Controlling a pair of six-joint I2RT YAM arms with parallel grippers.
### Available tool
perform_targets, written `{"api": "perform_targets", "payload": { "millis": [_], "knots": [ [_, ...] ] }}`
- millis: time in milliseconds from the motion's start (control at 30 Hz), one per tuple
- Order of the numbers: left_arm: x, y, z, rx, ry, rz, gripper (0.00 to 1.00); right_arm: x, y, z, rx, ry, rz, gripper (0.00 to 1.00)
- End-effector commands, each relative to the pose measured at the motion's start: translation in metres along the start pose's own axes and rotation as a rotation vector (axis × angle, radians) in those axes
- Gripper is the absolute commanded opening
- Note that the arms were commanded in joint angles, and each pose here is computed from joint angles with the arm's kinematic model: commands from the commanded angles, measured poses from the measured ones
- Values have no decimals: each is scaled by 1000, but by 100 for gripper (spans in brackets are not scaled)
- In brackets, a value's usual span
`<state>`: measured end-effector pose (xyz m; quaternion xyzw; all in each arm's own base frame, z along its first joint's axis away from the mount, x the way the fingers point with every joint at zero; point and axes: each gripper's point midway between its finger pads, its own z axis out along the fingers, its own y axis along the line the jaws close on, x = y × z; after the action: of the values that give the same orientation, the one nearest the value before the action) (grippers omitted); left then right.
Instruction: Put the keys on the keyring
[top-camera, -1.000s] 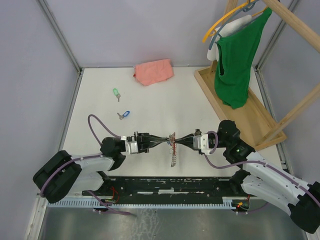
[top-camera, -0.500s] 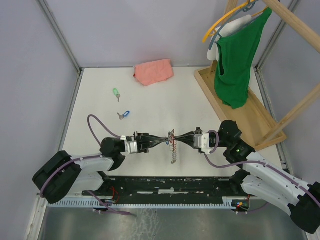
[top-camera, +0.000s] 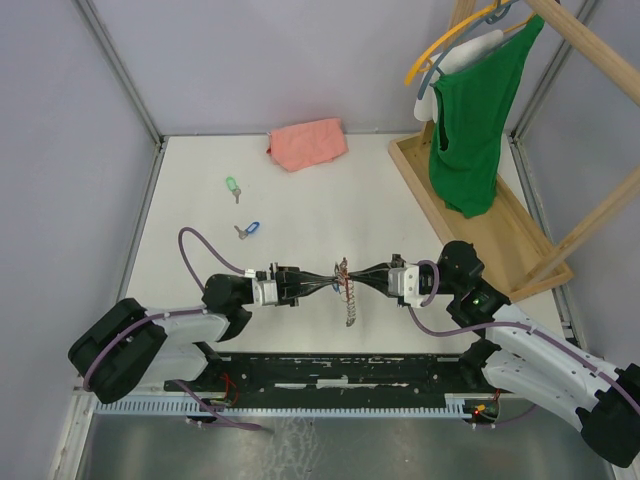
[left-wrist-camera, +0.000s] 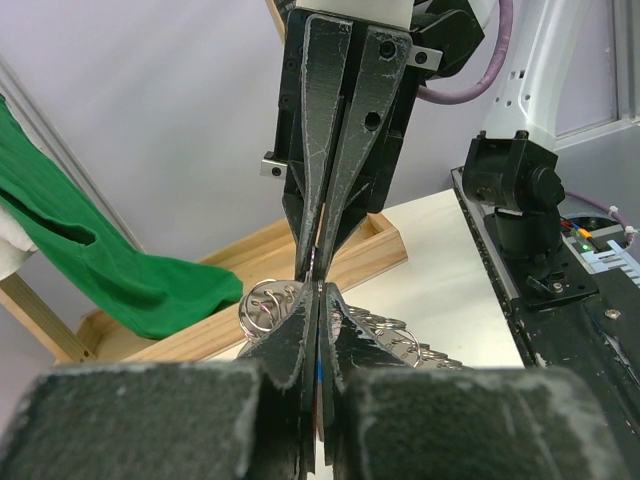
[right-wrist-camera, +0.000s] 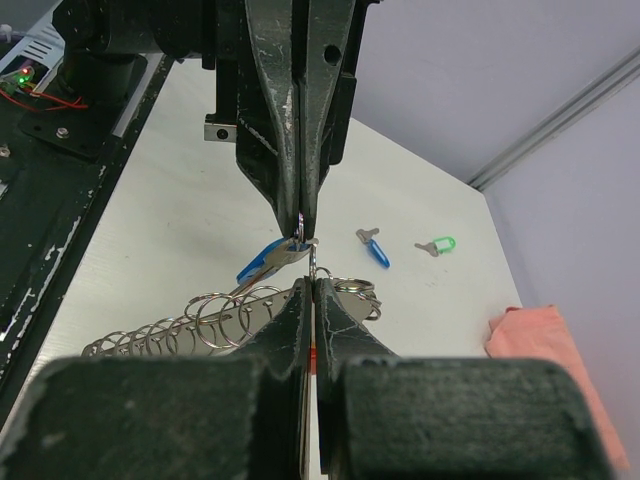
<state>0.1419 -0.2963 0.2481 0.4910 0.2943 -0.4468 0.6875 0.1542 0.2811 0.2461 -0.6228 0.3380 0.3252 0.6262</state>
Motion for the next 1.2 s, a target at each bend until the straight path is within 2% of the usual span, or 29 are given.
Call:
{"api": "perform_targets", "payload": {
  "millis": [0,1167],
  "knots": [
    [-33,4,6,6,-114,92,3,-12,-6,0,7,-26,-35,1],
    [-34,3,9,12,-120,103,3,-17,-1,1,-25,-41,-32,1]
  ]
}}
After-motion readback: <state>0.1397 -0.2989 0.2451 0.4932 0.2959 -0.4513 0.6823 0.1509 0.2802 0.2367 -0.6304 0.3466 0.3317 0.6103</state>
